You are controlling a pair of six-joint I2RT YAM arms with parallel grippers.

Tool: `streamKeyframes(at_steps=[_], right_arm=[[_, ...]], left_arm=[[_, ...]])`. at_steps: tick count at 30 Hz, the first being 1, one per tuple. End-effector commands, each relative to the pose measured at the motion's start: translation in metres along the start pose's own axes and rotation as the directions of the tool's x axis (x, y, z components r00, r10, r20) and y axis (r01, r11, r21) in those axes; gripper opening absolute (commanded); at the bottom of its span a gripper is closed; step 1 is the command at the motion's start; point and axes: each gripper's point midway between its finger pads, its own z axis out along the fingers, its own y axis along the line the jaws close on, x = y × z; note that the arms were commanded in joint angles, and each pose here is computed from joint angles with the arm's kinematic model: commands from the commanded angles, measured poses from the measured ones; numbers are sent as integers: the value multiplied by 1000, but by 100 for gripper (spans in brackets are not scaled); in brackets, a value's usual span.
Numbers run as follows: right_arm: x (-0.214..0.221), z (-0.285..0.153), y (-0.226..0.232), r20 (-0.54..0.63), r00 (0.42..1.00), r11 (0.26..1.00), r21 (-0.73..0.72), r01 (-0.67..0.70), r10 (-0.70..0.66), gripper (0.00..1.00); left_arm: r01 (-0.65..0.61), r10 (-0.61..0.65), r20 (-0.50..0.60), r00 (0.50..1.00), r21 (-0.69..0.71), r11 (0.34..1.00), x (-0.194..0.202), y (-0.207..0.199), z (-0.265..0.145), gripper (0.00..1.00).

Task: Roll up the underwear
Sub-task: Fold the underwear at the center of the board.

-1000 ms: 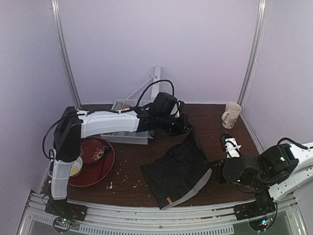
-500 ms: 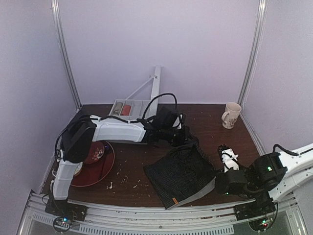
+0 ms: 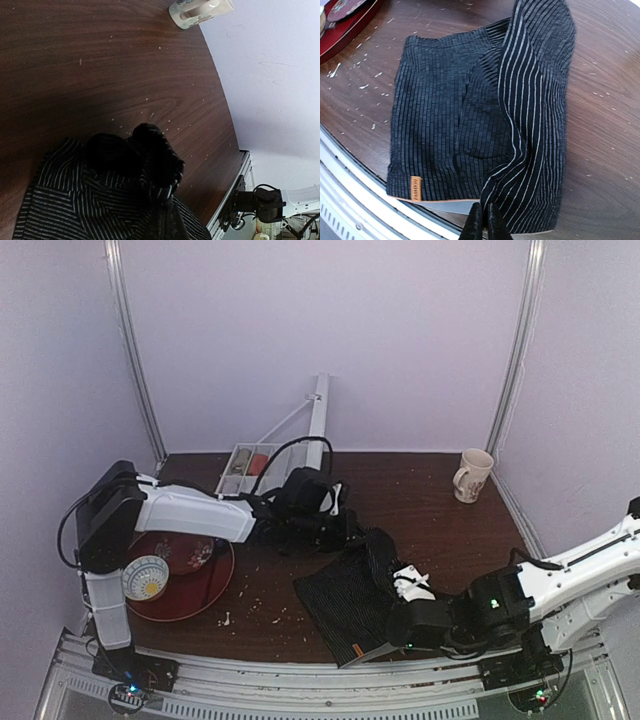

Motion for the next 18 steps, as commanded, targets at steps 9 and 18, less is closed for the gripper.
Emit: streamKeyframes(at_steps=[9,18], right_arm=[[-5,13,67,-47,996,985,-162,66,-74,0],[4,17,87,-81,992,969,-233,77,-98,0]], left_arm=[[29,-24,67,997,-74,997,15,34,-49,0],[57,-51,54,997,-118,991,33,55,-61,0]])
